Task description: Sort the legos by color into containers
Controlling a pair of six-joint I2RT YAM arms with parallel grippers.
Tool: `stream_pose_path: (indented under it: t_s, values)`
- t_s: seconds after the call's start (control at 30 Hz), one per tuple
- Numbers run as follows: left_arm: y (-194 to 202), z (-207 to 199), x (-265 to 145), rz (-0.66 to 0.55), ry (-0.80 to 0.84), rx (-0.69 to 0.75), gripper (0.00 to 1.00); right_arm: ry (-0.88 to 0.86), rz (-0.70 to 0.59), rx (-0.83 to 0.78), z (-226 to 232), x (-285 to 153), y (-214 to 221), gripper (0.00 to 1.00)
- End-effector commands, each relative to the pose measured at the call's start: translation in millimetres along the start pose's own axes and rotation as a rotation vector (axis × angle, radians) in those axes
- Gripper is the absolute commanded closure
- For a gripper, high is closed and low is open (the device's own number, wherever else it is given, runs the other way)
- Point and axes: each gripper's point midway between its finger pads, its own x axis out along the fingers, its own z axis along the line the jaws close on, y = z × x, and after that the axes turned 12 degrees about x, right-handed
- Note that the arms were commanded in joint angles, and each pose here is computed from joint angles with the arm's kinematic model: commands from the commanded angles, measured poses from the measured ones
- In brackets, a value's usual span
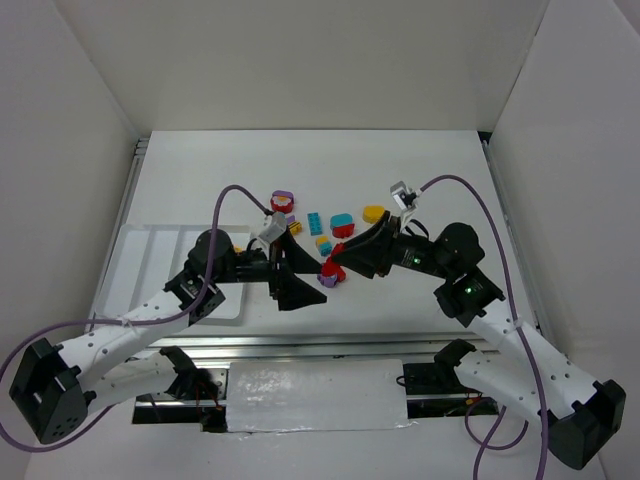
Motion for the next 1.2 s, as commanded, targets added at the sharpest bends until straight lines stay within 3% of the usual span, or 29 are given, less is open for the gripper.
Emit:
stream_pose_path:
  t_s: [0.0, 0.3, 0.5, 0.57, 0.67, 0.7, 0.83, 0.87, 0.9, 0.93, 0.97, 1.07, 1.17]
  values:
    - [-32, -23, 11, -0.086, 0.126, 0.139, 0.01, -0.122, 0.027, -0.087, 23, -2, 3, 1.00]
    - [-42, -37, 17, -0.116, 0.196, 0.158, 0.05, -0.204, 0.118, -0.121, 24, -5, 25, 0.99]
    - [-44, -47, 21, -0.121, 0.245, 0.166, 0.11, -0.188, 0.106, -0.140, 19, -2, 25, 0.99]
    - [-44, -48, 22, -0.114, 0.250, 0.168, 0.18, -0.193, 0.108, -0.143, 20, -1, 24, 0.99]
    - [-40, -48, 25, -0.099, 0.258, 0.164, 0.39, -0.193, 0.109, -0.147, 20, 0, 23, 0.99]
    - [-39, -48, 25, -0.095, 0.259, 0.162, 0.57, -0.195, 0.112, -0.147, 20, 1, 23, 0.99]
    - [-38, -39, 27, -0.085, 0.205, 0.161, 0.89, -0.197, 0.115, -0.153, 20, 1, 25, 0.96]
    - [-40, -35, 28, -0.086, 0.176, 0.159, 0.96, -0.197, 0.117, -0.152, 19, 1, 26, 0.91]
    - [-44, -31, 27, -0.094, 0.135, 0.161, 1.00, -0.192, 0.113, -0.154, 18, 1, 25, 0.74]
    - [-45, -22, 27, -0.091, 0.079, 0.172, 1.00, -0.179, 0.105, -0.153, 16, 1, 24, 0.05]
    - [-43, 2, 26, -0.073, -0.064, 0.133, 1.00, -0.147, 0.097, -0.138, 10, 2, 24, 0.00]
    - [-50, 48, 8, -0.073, -0.345, 0.083, 1.00, 0.022, -0.003, -0.102, -16, 2, 8, 0.00]
    - [-38, 124, -43, -0.041, -0.757, -0.070, 1.00, 0.276, -0.169, -0.059, -54, -9, -22, 0.00]
